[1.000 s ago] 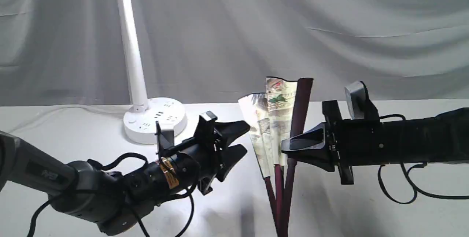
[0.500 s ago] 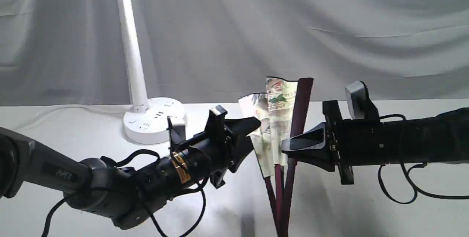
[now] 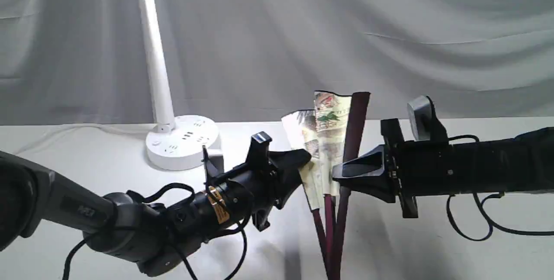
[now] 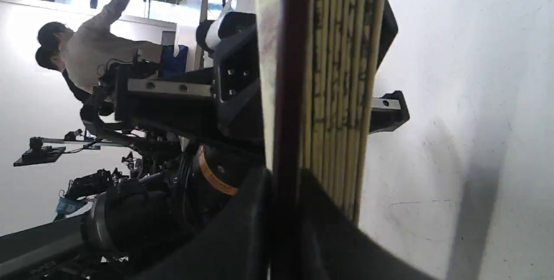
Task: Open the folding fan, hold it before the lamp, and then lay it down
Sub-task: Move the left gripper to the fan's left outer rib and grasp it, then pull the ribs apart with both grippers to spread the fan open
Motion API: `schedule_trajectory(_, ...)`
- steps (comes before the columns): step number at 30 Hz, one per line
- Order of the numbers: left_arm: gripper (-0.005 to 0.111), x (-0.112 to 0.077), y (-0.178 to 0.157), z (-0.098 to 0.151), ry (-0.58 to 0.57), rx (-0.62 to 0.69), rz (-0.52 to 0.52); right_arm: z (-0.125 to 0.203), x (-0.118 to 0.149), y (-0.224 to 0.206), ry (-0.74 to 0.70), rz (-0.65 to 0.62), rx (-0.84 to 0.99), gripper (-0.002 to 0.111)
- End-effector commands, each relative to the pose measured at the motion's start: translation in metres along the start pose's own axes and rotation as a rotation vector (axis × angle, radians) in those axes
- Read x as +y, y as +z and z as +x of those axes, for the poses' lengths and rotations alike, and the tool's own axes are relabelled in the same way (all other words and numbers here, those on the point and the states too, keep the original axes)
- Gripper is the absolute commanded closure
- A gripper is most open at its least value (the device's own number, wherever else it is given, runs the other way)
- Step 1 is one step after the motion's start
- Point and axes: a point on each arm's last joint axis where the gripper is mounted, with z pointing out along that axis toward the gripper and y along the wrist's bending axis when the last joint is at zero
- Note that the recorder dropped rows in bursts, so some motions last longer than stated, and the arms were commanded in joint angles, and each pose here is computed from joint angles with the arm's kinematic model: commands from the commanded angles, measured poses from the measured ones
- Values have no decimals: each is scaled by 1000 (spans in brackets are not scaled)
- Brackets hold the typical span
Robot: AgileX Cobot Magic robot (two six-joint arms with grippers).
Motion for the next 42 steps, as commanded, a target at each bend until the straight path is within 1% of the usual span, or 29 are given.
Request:
schedule_trajectory(1, 75, -3, 1, 2, -22, 10, 27, 0, 6, -2, -14, -18, 1, 108)
schedule_trajectory(6, 75, -4, 1, 2, -22, 14, 40, 0, 6, -2, -14, -18, 1, 108)
schedule_trajectory(10, 80, -4, 1, 2, -25, 13, 38, 0, 6, -2, -15, -16, 3, 108)
schedule_trajectory(12, 85, -4, 1, 2, -25, 13, 38, 0, 6, -2, -17, -16, 3, 108)
schedule_trajectory(15, 105, -4, 1, 3, -22, 17, 37, 0, 6, -2, -17, -16, 3, 108)
schedule_trajectory(16, 107, -4, 1, 3, -21, 20, 37, 0, 6, -2, -17, -16, 3, 108)
schedule_trajectory(21, 107, -5, 1, 3, -23, 18, 46, 0, 6, -2, -17, -16, 3, 108)
schedule_trajectory(27, 107, -13, 0, -2, -55, -30, 144, -1, 6, -3, -15, -17, -2, 108)
schedule_trajectory(36, 107, -12, -1, -3, -69, -49, 142, -2, 6, -4, -11, -22, -13, 108)
schedule_trajectory(39, 107, -8, -4, -3, -83, -65, 130, -3, 6, -5, -8, -25, -20, 108)
schedule_trajectory(42, 107, 0, -12, -3, -115, -104, 102, -3, 6, -5, -14, -26, -22, 108)
